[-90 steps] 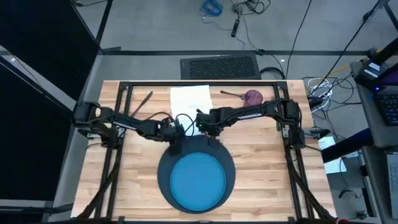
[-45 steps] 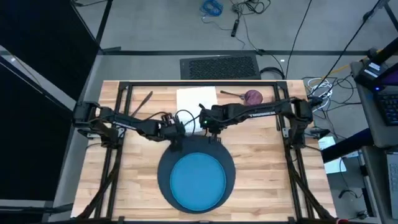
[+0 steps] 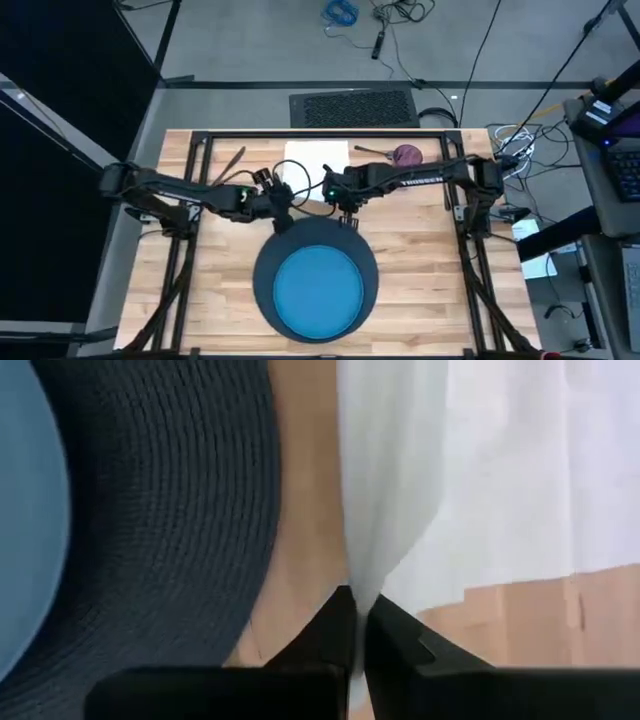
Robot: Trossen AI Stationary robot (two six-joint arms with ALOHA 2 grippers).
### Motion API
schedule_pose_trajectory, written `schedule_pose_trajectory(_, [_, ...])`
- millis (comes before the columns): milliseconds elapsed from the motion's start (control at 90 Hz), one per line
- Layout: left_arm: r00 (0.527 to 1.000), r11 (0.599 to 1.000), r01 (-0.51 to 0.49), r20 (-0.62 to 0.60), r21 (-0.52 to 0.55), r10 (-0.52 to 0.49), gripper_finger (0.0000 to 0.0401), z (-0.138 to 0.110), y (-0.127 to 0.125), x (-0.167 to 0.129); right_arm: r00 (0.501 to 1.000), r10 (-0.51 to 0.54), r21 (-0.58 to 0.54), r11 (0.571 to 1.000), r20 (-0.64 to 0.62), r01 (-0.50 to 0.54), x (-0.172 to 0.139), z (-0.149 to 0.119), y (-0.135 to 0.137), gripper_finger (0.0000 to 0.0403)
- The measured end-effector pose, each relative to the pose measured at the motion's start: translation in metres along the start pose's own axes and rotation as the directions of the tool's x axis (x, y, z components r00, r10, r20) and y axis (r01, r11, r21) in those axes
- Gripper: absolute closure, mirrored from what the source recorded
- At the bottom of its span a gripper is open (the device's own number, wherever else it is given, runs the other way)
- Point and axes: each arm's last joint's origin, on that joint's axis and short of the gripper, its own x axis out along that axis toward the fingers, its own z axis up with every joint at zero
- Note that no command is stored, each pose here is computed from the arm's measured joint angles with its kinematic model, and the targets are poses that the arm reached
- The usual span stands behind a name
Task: Set table place
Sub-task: Fold the white napkin
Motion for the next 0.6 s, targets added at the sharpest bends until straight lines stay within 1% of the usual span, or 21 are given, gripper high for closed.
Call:
schedule_pose_trajectory(144, [1.000, 1.000, -0.006, -0.005, 0.000, 0.006, 0.0401, 0.000, 0.001, 0.001, 1.000, -0.012, -0.014, 1.000, -0.004, 0.012, 0.001, 0.000, -0.011, 0.0403])
schedule_pose_trajectory(256, [1.000, 1.000, -0.020, -0.013, -0.010, 0.020, 0.0401, 0.000, 0.005, 0.006, 0.998, -0.058, -0.015, 0.998, -0.008, 0.058, -0.001, -0.001, -0.019, 0.0403])
schedule_pose_trajectory(322, [0.999, 0.999, -0.030, -0.015, -0.020, 0.030, 0.0401, 0.001, 0.008, 0.008, 0.998, -0.064, -0.010, 0.998, 0.001, 0.064, -0.004, -0.001, -0.023, 0.0403])
schedule_pose_trajectory(433, [0.998, 0.999, -0.052, -0.022, -0.003, 0.052, 0.0401, 0.002, 0.016, 0.012, 0.996, -0.088, -0.010, 0.996, 0.019, 0.088, -0.006, -0.001, -0.031, 0.0403])
schedule_pose_trajectory(600, [0.996, 0.997, -0.081, -0.039, -0.007, 0.081, 0.0401, 0.002, 0.027, 0.018, 0.993, -0.115, -0.006, 0.993, 0.032, 0.116, -0.007, -0.001, -0.042, 0.0403])
